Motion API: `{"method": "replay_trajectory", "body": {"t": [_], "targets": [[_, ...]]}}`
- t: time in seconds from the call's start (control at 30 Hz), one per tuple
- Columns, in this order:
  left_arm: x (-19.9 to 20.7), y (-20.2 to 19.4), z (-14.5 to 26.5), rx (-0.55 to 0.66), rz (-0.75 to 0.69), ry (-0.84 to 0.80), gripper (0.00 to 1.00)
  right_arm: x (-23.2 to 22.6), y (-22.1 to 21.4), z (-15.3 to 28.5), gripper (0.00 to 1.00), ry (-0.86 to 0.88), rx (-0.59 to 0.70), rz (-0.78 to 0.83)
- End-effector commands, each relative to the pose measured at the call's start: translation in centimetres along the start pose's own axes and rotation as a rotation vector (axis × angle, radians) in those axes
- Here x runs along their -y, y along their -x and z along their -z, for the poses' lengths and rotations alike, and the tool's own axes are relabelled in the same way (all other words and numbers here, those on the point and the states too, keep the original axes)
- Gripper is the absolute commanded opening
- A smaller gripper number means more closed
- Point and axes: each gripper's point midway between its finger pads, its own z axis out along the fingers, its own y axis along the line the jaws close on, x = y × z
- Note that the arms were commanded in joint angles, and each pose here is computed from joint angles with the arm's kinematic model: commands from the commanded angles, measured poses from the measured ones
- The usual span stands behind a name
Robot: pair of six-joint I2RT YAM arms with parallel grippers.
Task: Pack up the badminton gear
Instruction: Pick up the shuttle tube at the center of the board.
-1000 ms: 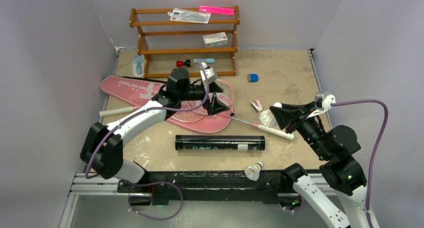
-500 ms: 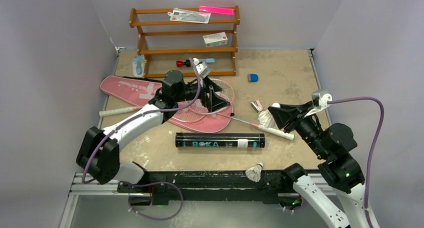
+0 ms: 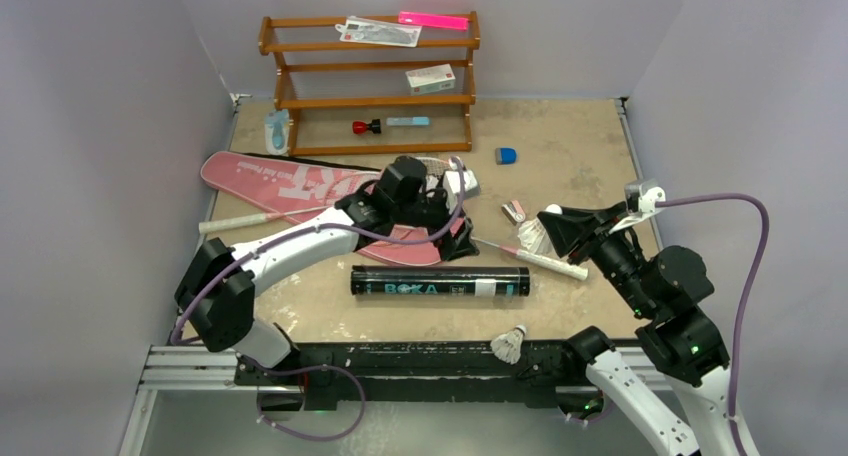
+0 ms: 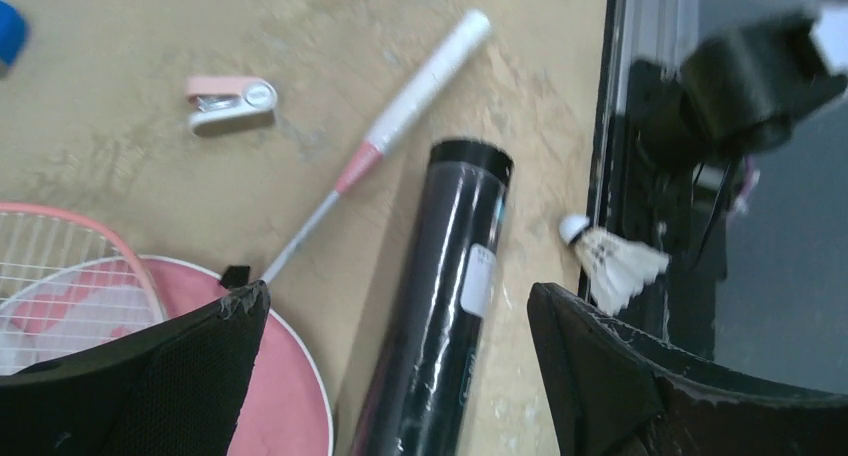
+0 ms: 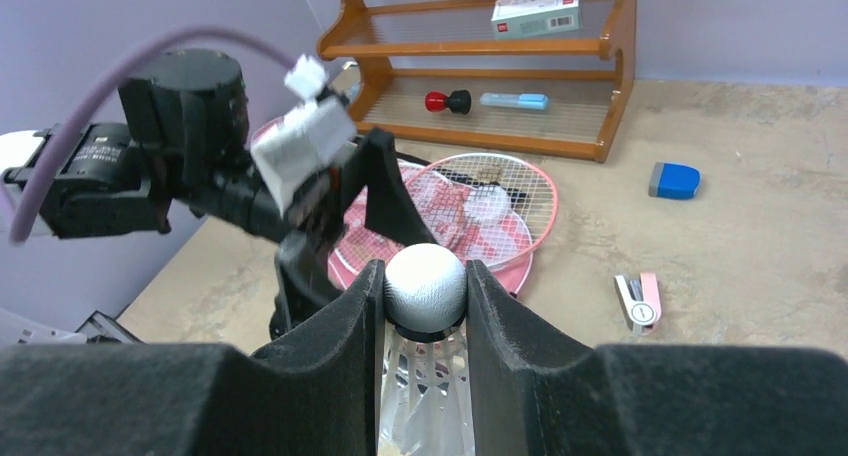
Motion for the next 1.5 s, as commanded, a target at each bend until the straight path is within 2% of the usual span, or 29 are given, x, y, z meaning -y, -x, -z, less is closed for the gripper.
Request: {"method": "replay_trajectory", "body": {"t": [0.0, 0.17, 0.27, 0.47, 0.83, 0.97, 1.33, 1.43, 1.47], "targets": [[-0.4, -3.4, 0.0, -0.140, -0.188, 0.030, 0.97, 0.4, 0.2, -0.3, 0.00, -0.025, 0.004, -0.005], [-0.1, -5.6, -1.1, -0.250, -0.229, 0.004, 0.97, 0.5, 0.3, -0.2, 0.00, -0.034, 0.005, 0.000], [1.2, -6.6, -2.1, -0.279, -0.240, -0.046, 0.97, 0.6, 0.2, 0.0, 0.00, -0.036, 0.006, 0.000], [1.4, -9.1, -3.5, -0.368, -0.281, -0.038, 0.95, 0.9, 0.1, 0.2, 0.00, -0.054, 0.005, 0.000], [1.2, -12.3, -5.4, -0.467, -0.270, -0.031, 0.94, 1.2, 0.4, 0.9, 0.00, -0.071, 0.022, 0.015], [1.0, -13.4, -6.0, -0.502, -0.251, -0.032, 0.89, 1.4, 0.4, 1.0, 0.00, -0.078, 0.026, 0.014], [0.6, -15.9, -6.8, -0.566, -0.235, -0.019, 0.86, 2.2, 0.5, 1.5, 0.00, -0.122, 0.047, 0.012], [0.4, -15.9, -6.9, -0.573, -0.234, -0.011, 0.81, 2.3, 0.5, 1.5, 0.00, -0.130, 0.047, 0.010], [0.4, -15.9, -6.9, -0.572, -0.233, -0.015, 0.76, 2.4, 0.4, 1.5, 0.00, -0.133, 0.046, 0.010]]}}
